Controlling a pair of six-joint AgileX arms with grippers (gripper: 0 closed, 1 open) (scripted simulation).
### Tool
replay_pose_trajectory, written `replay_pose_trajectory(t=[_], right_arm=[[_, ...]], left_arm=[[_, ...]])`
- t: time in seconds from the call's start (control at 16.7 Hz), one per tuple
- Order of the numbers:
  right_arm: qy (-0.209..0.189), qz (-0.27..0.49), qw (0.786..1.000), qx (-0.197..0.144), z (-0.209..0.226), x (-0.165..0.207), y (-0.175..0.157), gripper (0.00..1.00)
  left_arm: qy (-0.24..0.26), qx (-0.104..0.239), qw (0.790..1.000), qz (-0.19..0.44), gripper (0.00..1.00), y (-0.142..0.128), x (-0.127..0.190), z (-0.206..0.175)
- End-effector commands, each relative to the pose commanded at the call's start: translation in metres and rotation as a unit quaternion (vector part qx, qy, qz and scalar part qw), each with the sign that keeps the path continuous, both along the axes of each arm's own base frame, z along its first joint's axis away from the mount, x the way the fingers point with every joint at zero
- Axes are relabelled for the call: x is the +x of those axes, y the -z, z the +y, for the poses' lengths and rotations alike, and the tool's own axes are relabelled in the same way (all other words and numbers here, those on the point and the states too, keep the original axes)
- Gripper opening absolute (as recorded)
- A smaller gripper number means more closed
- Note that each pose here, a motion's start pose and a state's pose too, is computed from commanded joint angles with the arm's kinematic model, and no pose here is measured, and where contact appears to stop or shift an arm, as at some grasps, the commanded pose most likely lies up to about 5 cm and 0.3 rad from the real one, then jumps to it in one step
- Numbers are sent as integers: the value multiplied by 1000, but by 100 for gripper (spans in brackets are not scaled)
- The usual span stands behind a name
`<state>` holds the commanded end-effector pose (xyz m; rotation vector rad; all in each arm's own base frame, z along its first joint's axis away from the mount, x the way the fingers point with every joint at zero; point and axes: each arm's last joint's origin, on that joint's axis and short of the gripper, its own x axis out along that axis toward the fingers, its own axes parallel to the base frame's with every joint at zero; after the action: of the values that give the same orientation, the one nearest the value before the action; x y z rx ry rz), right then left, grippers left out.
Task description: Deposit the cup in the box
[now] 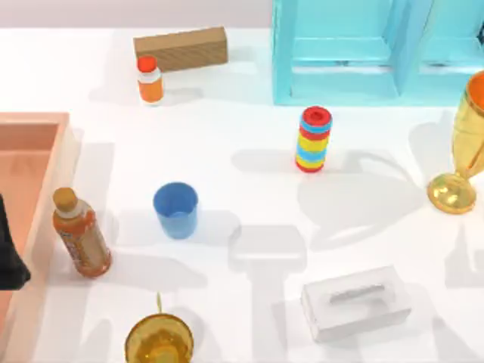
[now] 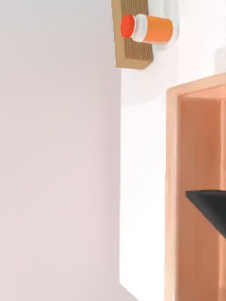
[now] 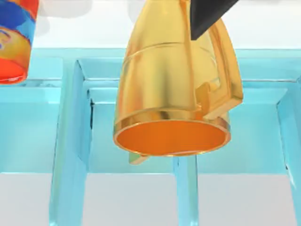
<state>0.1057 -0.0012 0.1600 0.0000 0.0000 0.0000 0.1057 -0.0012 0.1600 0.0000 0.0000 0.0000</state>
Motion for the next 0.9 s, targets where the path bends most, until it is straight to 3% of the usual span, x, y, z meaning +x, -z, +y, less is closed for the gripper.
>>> replay_pose_trajectory(t=[0.24,0.42,0.66,0.9], right_arm=[[0,0,1000,0,0,0,0,100],[0,0,1000,0,0,0,0,100],[0,0,1000,0,0,0,0,100],[0,0,1000,0,0,0,0,100]], left_arm=[[11,-7,1000,12,100,-4,0,-2],[38,-26,997,59,100,-24,3,-7],[79,-45,982,167,100,-72,20,-20],[110,-47,947,298,100,-118,62,-45]])
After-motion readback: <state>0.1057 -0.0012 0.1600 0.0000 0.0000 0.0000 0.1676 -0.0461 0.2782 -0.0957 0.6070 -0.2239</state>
